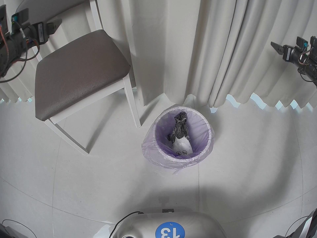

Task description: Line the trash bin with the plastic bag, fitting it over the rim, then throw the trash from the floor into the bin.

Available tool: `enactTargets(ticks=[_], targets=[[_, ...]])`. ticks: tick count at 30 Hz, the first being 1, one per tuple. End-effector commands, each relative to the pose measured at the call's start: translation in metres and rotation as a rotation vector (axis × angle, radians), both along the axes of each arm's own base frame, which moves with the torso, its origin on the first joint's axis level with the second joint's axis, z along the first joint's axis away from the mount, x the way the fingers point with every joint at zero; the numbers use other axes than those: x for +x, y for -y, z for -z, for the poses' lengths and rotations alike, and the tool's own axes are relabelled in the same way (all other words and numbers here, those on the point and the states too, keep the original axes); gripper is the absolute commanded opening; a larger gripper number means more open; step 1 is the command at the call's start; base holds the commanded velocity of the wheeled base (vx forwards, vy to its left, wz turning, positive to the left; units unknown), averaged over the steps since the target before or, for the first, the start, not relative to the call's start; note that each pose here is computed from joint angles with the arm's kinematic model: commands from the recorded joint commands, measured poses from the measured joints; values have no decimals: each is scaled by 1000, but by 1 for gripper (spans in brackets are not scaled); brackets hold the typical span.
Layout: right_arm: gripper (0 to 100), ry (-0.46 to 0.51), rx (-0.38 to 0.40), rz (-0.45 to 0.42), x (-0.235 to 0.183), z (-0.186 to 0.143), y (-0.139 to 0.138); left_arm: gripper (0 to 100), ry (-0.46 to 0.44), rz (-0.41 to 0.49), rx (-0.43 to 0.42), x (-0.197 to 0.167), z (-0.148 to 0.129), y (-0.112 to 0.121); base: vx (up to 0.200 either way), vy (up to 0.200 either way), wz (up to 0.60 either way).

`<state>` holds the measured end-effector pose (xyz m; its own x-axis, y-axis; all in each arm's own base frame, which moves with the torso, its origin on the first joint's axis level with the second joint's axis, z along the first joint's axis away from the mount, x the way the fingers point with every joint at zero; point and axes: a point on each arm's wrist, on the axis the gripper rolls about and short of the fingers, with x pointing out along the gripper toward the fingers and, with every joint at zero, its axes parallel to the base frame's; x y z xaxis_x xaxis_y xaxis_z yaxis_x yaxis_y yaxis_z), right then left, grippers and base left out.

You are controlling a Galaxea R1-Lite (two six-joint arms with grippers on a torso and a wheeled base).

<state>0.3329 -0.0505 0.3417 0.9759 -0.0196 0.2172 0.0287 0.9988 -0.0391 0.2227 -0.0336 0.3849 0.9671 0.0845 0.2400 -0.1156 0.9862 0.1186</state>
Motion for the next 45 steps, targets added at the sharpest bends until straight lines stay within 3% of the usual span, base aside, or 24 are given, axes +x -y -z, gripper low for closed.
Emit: enactTargets(ticks=[1,6,12,17,28,33,38,45], targets=[[100,120,11,49,-56,-37,-9,100,90,-42,-26,-63,-17,-13,0,0,0],[100,202,11,77,-101,-55,-14,100,118,-49,-32,-102,-25,-20,0,0,0],[100,380,-14,89,-189,-87,-26,100,151,-42,-30,-175,-27,-32,0,0,0],[100,421,-20,86,-233,-92,-34,100,159,-31,-28,-207,-25,-37,0,0,0],[100,398,-42,89,-368,-48,-58,100,174,-28,-31,-258,-6,-46,0,0,0],[100,391,-49,90,-410,-24,-66,100,180,-19,-31,-280,3,-50,0,0,0],[100,388,-47,69,-449,10,-70,100,190,34,22,-317,20,-56,0,0,0],[100,398,-46,54,-480,51,-73,100,193,68,20,-351,46,-66,0,0,0]])
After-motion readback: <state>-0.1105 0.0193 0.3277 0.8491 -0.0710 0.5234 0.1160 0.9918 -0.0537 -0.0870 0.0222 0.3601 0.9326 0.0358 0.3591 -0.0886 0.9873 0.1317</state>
